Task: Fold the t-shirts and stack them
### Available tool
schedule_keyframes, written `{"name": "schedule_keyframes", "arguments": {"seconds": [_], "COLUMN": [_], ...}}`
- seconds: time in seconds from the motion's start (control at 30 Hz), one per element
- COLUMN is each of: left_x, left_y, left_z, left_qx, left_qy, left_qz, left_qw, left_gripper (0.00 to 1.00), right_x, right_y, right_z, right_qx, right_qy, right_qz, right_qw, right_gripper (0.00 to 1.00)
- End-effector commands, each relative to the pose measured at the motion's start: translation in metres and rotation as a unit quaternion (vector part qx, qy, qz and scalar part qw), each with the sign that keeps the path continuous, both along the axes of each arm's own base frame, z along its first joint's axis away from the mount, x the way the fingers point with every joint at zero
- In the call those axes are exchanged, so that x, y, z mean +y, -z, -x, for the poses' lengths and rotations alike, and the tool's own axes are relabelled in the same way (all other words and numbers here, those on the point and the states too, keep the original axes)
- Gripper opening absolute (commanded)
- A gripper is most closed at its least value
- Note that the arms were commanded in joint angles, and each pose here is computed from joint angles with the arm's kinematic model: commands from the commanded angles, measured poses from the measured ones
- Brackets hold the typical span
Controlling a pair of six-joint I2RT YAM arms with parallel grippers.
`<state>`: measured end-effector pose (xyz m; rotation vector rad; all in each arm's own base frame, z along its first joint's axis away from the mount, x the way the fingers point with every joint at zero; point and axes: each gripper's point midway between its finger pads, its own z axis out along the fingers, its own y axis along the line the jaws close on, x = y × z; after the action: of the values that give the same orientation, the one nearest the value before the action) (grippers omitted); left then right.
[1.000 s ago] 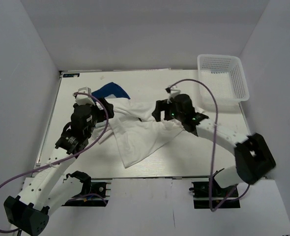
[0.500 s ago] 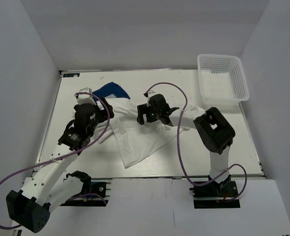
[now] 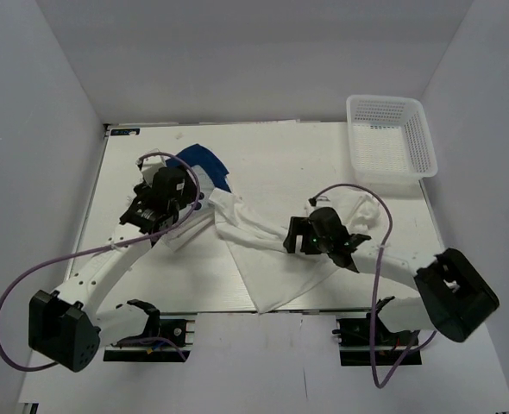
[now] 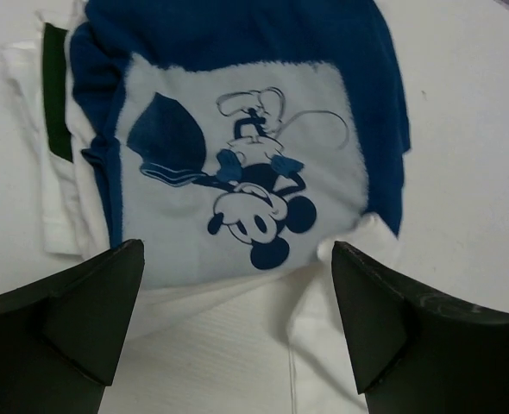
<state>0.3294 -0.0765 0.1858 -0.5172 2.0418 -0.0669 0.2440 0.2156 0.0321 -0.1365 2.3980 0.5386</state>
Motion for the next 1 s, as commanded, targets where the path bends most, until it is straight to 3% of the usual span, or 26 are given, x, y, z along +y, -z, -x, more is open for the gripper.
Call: {"name": "schedule_keyframes", "arguments": {"seconds": [0.0, 0.23, 0.77, 0.97], "left_x": [0.021, 0.066, 0.077, 0.093], "left_y": [-0.006, 0.027, 0.149, 0.168], "left_z": [-0.007, -0.020, -0.038, -0.059], "left_qx": [0.000, 0.060, 0.159, 0.161], "left_qy": [-0.076, -0.176, -0.159, -0.154], "left_qz": [-0.003, 0.010, 0.112, 0.097], "left_qw": [0.997, 0.983, 0.968, 0.970], "left_gripper": [0.99, 0.99, 0.99, 0.99], "right_x": [-0.039, -0.054, -0.035, -0.034], "right_y": [0.021, 0.006, 0.008, 0.000], "right_z": [0.038, 0.051, 0.033, 0.019], "right_qx": [0.063, 0.032, 0.024, 0.008], "right_qy": [0.040, 0.018, -0.017, -0.014], "right_qz": [0.043, 0.050, 0.058, 0.072], "right_qw": [0.996, 0.998, 0.998, 0.997], "right_gripper": [0.90, 0.90, 0.90, 0.90]}}
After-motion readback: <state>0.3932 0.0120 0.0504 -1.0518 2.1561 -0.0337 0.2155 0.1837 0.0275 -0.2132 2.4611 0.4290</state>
